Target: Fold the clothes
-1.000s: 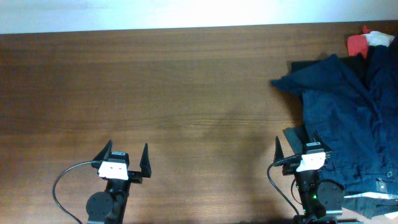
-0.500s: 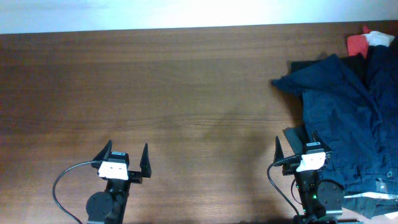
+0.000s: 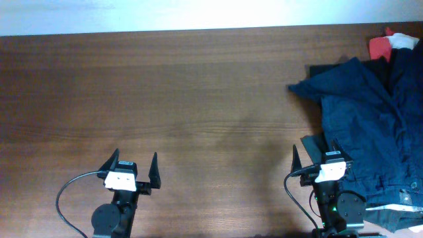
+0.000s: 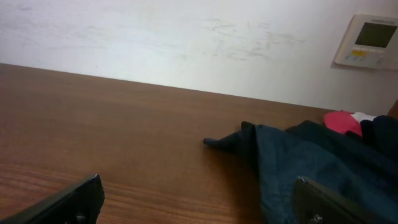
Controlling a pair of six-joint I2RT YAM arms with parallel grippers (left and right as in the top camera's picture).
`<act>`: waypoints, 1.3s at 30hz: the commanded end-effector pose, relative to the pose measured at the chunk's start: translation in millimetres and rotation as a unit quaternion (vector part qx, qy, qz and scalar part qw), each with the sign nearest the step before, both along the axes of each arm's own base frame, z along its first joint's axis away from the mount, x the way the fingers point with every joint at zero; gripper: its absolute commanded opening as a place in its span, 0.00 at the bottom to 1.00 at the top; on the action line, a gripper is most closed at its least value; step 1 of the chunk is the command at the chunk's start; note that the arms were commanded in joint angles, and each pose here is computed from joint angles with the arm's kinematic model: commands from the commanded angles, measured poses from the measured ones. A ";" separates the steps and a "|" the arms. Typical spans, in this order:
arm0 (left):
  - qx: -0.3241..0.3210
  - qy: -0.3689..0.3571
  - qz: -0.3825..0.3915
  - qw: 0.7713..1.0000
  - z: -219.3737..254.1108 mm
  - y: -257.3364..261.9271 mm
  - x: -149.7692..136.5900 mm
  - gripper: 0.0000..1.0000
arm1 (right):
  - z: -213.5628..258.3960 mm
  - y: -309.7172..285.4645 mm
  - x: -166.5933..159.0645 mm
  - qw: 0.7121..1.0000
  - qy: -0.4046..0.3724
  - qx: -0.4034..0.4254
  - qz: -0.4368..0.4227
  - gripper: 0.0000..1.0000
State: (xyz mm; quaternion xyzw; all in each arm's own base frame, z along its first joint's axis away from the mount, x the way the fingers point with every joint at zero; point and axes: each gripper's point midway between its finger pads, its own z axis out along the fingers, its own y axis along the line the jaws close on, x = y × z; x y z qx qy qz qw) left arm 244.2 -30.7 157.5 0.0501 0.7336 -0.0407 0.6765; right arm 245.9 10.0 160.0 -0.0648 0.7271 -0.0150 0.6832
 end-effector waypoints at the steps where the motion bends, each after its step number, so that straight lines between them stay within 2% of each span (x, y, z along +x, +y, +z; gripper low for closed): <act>1: 0.011 -0.001 0.007 1.000 -1.6 3.0 0.2 0.99 | -2.3 -3.3 0.0 1.000 0.002 -0.003 -0.008 0.99; 9: 0.011 -0.002 0.005 1.000 -1.5 2.3 0.2 0.99 | -2.5 -2.9 0.0 1.000 0.002 0.002 -0.007 0.99; 12: -0.002 -0.013 -0.026 1.000 6.1 -8.4 -1.3 0.99 | 1.7 0.2 -0.3 0.999 0.000 0.052 -0.001 0.99; 15: -0.018 -0.013 -0.038 0.999 24.2 -12.8 -3.6 0.99 | 24.6 0.7 -2.9 0.998 -0.016 0.053 0.001 0.99; 17: -0.016 0.016 -0.038 0.999 36.3 -12.7 -3.8 0.99 | 45.7 0.6 -2.8 0.999 -0.007 0.053 0.000 0.99; 21: -0.011 0.081 -0.037 0.996 64.8 -14.6 12.3 0.99 | 82.5 0.1 17.0 0.997 0.064 0.050 -0.003 0.99; 22: -0.008 0.117 -0.036 0.992 68.4 -15.6 20.9 0.99 | 88.7 -1.6 29.9 0.992 0.117 0.046 -0.009 0.99; 25: -0.003 0.186 -0.035 0.982 67.5 -17.8 38.8 0.99 | 84.1 -2.6 65.5 0.961 0.275 0.022 -0.006 0.99; 27: -0.006 0.216 -0.051 0.975 55.2 -24.7 46.6 0.99 | 68.0 -3.3 95.6 0.917 0.399 -0.014 0.012 0.99; 28: -0.007 0.224 -0.056 0.973 51.0 -26.8 47.6 0.99 | 66.4 -3.2 106.6 0.908 0.418 -0.013 0.014 0.99; 30: -0.006 0.241 -0.056 0.969 40.9 -27.5 50.8 0.99 | 65.6 -8.1 149.7 0.902 0.431 -0.027 0.011 0.98; 31: -0.006 0.246 -0.056 0.968 38.3 -27.6 51.6 0.99 | 58.1 -20.2 169.7 0.902 0.429 -0.047 -0.017 0.95; 32: -0.006 0.250 -0.056 0.967 35.8 -27.7 52.3 0.99 | 30.3 -25.8 184.2 0.888 0.448 -0.107 0.002 0.94; 34: -0.005 0.255 -0.056 0.965 33.0 -27.8 53.1 0.99 | -14.5 -45.4 188.6 0.849 0.500 -0.172 -0.014 0.94; 38: -0.005 0.255 -0.056 0.965 32.7 -27.7 53.5 0.99 | -78.0 -43.0 188.8 0.808 0.563 -0.177 0.003 0.94; 39: -0.005 0.255 -0.056 0.965 32.7 -27.7 53.5 0.99 | -88.6 -49.0 187.3 0.796 0.575 -0.188 -0.009 0.91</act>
